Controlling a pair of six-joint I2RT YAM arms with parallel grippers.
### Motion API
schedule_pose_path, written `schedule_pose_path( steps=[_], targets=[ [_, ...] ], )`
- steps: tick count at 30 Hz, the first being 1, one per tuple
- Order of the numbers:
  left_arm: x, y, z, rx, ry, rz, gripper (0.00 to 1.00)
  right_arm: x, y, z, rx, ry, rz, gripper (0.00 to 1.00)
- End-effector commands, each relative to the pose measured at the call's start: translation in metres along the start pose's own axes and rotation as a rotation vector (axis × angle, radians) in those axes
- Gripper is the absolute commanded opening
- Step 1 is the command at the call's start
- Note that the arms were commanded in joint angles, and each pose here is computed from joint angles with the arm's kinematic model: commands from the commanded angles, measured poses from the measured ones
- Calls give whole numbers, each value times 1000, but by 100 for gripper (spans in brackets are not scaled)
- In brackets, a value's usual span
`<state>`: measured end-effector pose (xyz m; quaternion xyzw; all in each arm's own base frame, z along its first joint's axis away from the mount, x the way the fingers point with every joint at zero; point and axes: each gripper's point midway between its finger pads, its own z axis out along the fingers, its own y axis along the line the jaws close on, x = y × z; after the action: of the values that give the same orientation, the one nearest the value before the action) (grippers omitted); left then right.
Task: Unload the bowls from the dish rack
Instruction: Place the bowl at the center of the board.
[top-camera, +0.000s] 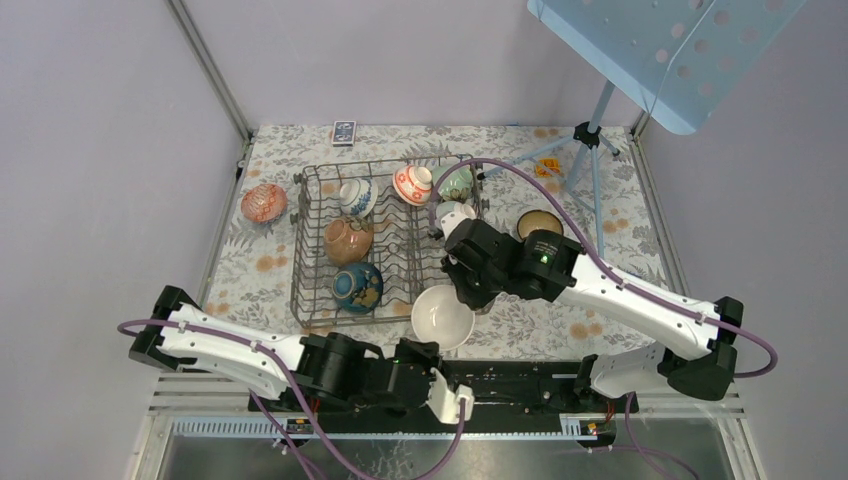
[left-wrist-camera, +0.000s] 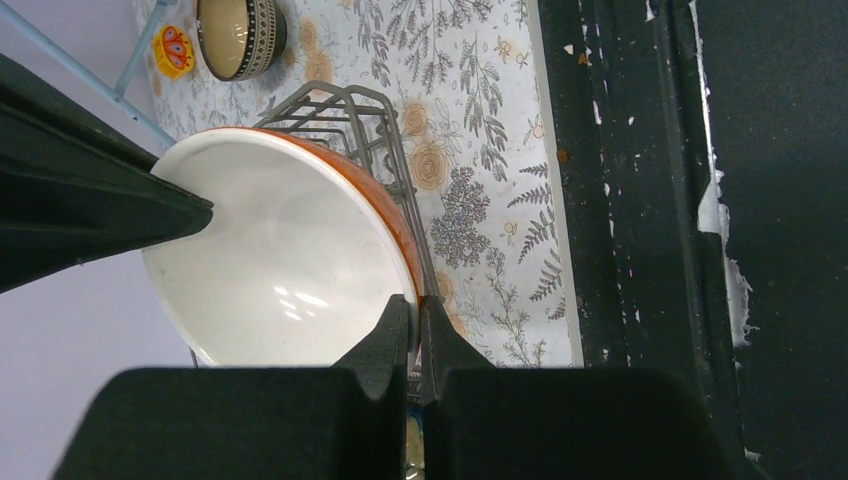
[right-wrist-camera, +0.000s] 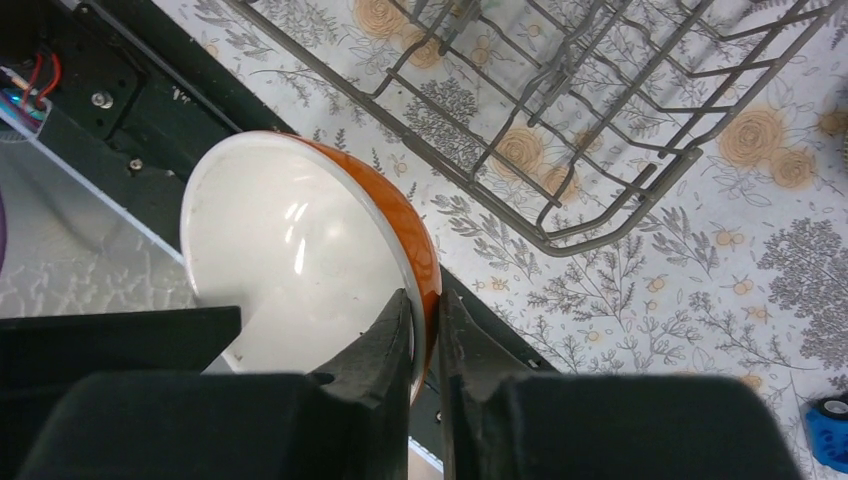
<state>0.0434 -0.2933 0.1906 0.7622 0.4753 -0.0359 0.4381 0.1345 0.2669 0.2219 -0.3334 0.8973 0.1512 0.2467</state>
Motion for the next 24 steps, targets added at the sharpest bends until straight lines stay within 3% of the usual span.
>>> schedule_pose_path(
  steps=[1, 2, 4, 6, 8, 10, 11, 12, 20, 24],
  targets=[
    [-12, 18, -10, -81, -53, -91, 0, -7, 3, 0, 13, -28, 19, 6],
    [-11, 21, -10, -99, -53, -106, 0, -8, 2, -1, 17, -35, 26, 0],
    [-12, 28, -13, -142, -63, -150, 0, -12, 0, -3, 31, -55, 36, 0],
    [-14, 37, -17, -191, -79, -206, 14, -17, -1, -8, 38, -80, 51, 0],
    [-16, 47, -22, -241, -91, -276, 47, -22, -5, -12, 55, -112, 73, 0],
    [-18, 54, -27, -273, -100, -339, 68, -26, -10, -16, 78, -151, 98, 0],
    [-20, 56, -29, -280, -106, -367, 87, -29, -13, -18, 91, -177, 116, 0],
    [-20, 59, -31, -288, -112, -395, 97, -30, -17, -20, 105, -197, 133, 0],
    [-12, 92, -54, -481, -156, -759, 99, -30, -61, -40, 268, -394, 274, 0],
    [18, 146, -85, -729, -152, -1141, 99, -22, -81, -44, 351, -446, 331, 0]
  ],
)
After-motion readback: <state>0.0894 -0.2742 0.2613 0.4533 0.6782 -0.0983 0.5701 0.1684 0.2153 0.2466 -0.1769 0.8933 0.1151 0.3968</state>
